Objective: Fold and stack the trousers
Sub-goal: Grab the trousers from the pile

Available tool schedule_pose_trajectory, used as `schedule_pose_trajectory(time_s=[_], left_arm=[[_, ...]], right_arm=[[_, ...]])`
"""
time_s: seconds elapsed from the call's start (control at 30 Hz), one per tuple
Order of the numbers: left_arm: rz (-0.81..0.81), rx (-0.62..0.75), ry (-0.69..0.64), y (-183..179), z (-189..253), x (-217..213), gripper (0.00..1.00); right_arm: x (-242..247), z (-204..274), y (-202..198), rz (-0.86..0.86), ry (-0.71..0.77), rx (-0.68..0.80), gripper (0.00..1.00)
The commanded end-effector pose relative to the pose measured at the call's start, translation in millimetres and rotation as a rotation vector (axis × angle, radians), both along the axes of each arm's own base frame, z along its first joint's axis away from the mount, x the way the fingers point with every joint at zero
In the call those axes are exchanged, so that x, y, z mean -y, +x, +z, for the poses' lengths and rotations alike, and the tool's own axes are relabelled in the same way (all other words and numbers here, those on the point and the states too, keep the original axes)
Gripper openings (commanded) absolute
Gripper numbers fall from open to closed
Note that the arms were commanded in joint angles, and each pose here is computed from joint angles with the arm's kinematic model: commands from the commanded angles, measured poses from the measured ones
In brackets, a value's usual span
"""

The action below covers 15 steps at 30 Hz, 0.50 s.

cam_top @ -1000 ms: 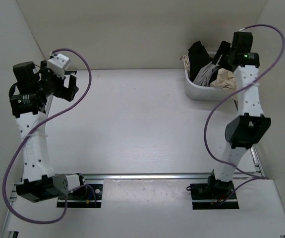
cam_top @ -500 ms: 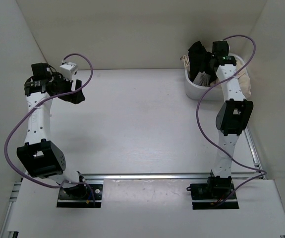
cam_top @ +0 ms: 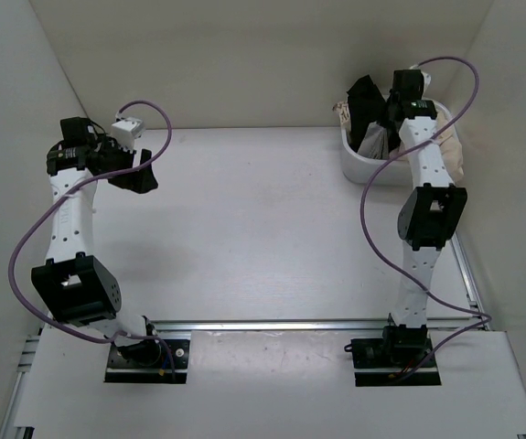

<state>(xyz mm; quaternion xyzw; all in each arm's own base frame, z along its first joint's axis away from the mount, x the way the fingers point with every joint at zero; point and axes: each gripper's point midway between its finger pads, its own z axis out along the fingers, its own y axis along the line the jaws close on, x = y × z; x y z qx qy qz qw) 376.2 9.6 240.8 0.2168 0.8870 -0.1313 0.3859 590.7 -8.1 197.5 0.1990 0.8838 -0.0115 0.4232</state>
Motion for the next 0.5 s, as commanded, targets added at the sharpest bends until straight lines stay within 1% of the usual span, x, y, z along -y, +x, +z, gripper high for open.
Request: schedule_pose_trajectory(time_s=[0.0,0.03,0.07,0.1,0.13,0.17,0.2,0.3,0.33,0.4,0.43,0.47], left_arm=[[-0.027,0.028,-0.020,-0.3,12.8,6.2,0.92],[-0.027,0.038,-0.017,0.9,16.7,5.9,0.92],[-0.033,0.040,-0.024,0.8,17.3,7.4,0.91],[-0.033,0.040,-0.024,0.8,17.3,7.4,0.91],[-0.033,0.049,-0.022,1.9,20.5,7.1,0.91],[-0.039,0.059,-0.027,0.4,24.3,8.9,0.91],[-0.040,0.071,-0.024,-1.5,28.6,9.4,0.91],[-0.040,0.095,-0.018,-8.0,36.8,10.9,0.91],[-0.040,0.095,-0.018,-10.8,36.5,11.5,0.91],[-0.034,0.103,-0.009,-14.8,38.7,11.0,0.91],[-0.034,0.111,-0.006,-19.4,41.2,12.1,0.91],[-0.035,0.120,-0.004,-21.0,44.2,12.4,0.91]], right_arm=[[8.9,206.1,-10.4,-0.052,-0.028,0.503,0.00],[11.5,251.4,-26.2,-0.058,-0.039,0.609,0.00],[11.7,300.9,-33.2,-0.062,-0.031,0.766,0.00],[9.5,339.1,-46.1,-0.051,-0.020,0.874,0.00],[7.0,382.9,-69.5,-0.035,-0.010,0.991,0.00],[0.7,412.6,-84.9,-0.016,0.001,1.079,0.00],[-8.8,459.2,-114.9,0.018,0.009,1.225,0.00],[-24.5,515.2,-162.6,0.088,0.022,1.428,0.00],[-26.6,534.9,-188.3,0.109,0.036,1.490,0.00],[-45.6,552.7,-211.7,0.185,0.044,1.560,0.00],[-45.1,567.2,-231.7,0.194,0.043,1.618,0.00],[-50.0,574.5,-243.0,0.216,0.050,1.649,0.00]])
